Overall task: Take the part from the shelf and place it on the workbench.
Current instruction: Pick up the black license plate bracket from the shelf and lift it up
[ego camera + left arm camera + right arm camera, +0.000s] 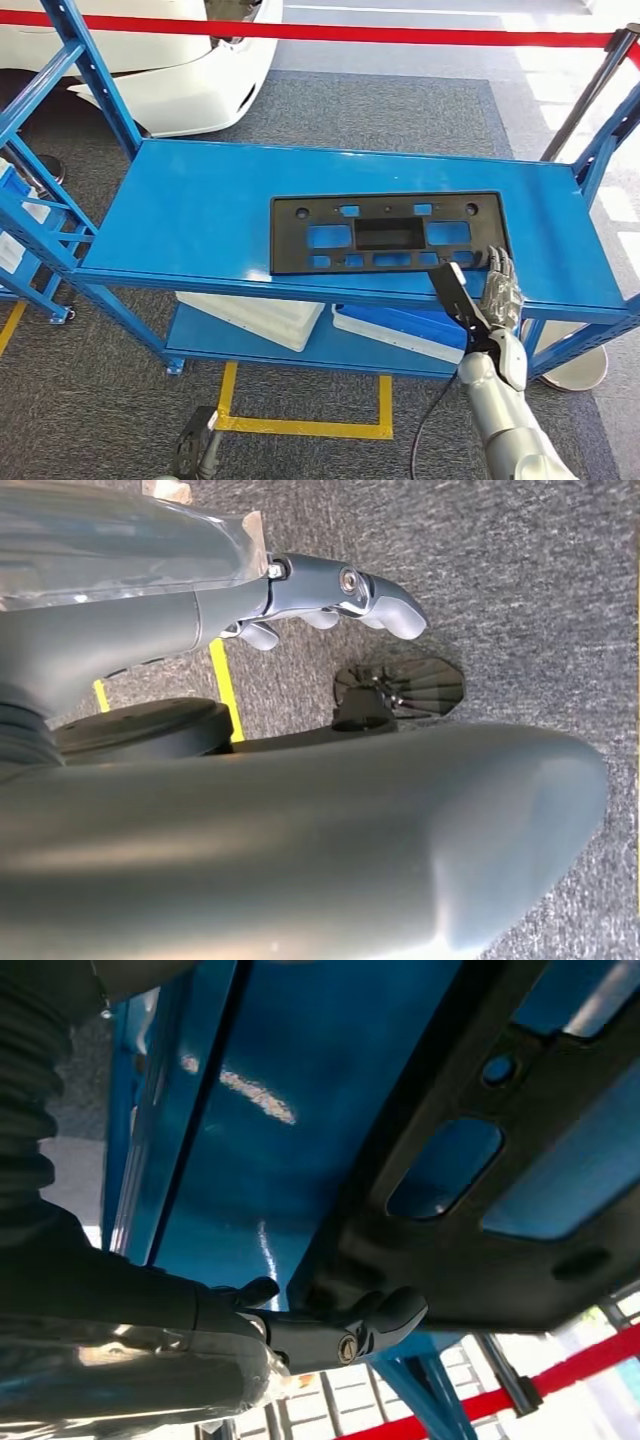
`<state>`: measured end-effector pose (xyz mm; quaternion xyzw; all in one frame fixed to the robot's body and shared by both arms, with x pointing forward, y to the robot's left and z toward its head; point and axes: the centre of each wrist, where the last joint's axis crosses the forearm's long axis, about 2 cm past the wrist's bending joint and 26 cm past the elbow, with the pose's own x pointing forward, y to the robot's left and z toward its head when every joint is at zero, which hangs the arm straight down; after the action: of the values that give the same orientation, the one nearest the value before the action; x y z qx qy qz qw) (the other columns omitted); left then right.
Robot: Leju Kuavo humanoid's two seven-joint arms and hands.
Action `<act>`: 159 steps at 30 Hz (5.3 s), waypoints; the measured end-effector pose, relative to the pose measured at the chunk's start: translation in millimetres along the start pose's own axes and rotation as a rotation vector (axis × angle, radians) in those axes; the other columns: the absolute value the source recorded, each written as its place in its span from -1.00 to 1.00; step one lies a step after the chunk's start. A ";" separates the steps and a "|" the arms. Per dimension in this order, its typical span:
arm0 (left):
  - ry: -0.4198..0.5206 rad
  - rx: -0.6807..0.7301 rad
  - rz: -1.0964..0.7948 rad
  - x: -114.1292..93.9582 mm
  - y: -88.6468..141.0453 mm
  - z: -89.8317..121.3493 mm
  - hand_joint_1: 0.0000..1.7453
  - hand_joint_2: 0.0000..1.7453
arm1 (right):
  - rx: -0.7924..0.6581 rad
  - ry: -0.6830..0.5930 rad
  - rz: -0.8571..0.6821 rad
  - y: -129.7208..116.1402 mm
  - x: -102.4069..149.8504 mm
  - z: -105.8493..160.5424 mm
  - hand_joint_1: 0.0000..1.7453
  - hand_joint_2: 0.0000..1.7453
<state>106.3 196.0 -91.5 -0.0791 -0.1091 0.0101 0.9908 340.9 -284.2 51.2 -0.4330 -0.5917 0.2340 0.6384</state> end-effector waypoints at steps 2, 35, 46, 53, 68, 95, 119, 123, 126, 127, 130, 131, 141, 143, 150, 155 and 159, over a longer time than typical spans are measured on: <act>-0.001 0.000 0.000 0.7 0.2 0.0 -1.00 -1.00 | 0.003 0.006 0.018 -2.1 -2.8 -5.3 -1.00 1.00; 0.015 -0.001 -0.036 2.8 0.7 0.0 -1.00 -1.00 | -0.244 -0.448 0.253 -23.5 64.9 -0.3 -1.00 1.00; 0.030 0.064 -0.019 -1.7 4.9 -0.1 -1.00 -1.00 | -0.122 -0.406 0.158 -23.4 66.8 -23.9 -1.00 1.00; 0.037 0.053 -0.024 -4.2 4.3 -0.1 -1.00 -1.00 | -0.053 -0.342 0.161 -26.7 53.9 -38.0 -1.00 1.00; 0.041 0.045 -0.043 -2.6 3.8 -0.2 -1.00 -1.00 | -0.034 -0.274 0.202 -40.3 36.5 -57.7 -1.00 1.00; 0.035 0.035 -0.062 3.1 3.0 -0.1 -1.00 -1.00 | 0.087 -0.180 0.111 -52.7 27.6 -76.8 -1.00 1.00; 0.026 0.036 -0.078 8.3 2.0 0.0 -1.00 -1.00 | 0.170 -0.107 0.176 -55.6 30.8 -87.5 -1.00 1.00; 0.027 0.035 -0.078 8.2 2.0 0.0 -1.00 -1.00 | 0.146 -0.124 0.205 -56.0 32.3 -87.8 -1.00 1.00; 0.026 0.032 -0.083 8.3 2.0 0.0 -1.00 -1.00 | 0.110 -0.158 0.258 -56.3 35.5 -88.1 -1.00 1.00; 0.025 0.031 -0.084 8.3 1.9 0.0 -1.00 -1.00 | 0.102 -0.169 0.275 -56.4 36.9 -88.4 -1.00 1.00; 0.026 0.030 -0.087 8.3 1.6 0.0 -1.00 -1.00 | 0.093 -0.190 0.309 -56.8 40.4 -89.4 -1.00 1.00; 0.026 0.030 -0.087 8.4 1.4 0.0 -1.00 -1.00 | 0.092 -0.195 0.316 -57.0 41.4 -89.8 -1.00 1.00; 0.028 0.028 -0.099 9.5 0.2 0.1 -1.00 -1.00 | 0.204 -0.234 0.413 -53.0 46.0 -90.2 -1.00 1.00; 0.028 0.028 -0.101 9.6 0.1 0.1 -1.00 -1.00 | 0.257 -0.228 0.420 -50.7 44.6 -89.0 -1.00 1.00; 0.028 0.029 -0.109 10.7 -0.2 0.1 -1.00 -1.00 | 0.343 -0.196 0.422 -50.8 44.7 -91.0 -1.00 1.00; 0.026 0.030 -0.116 11.0 -0.2 0.1 -1.00 -1.00 | 0.323 -0.197 0.437 -51.9 44.1 -91.9 -1.00 1.00; 0.025 0.030 -0.118 11.0 -0.2 0.1 -1.00 -1.00 | 0.284 -0.199 0.459 -53.5 42.2 -92.5 -1.00 1.00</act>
<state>117.1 196.2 -88.9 -0.0579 -0.1008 -0.0479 0.9921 426.1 -303.0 125.8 -0.4366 -0.4993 0.4942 0.5620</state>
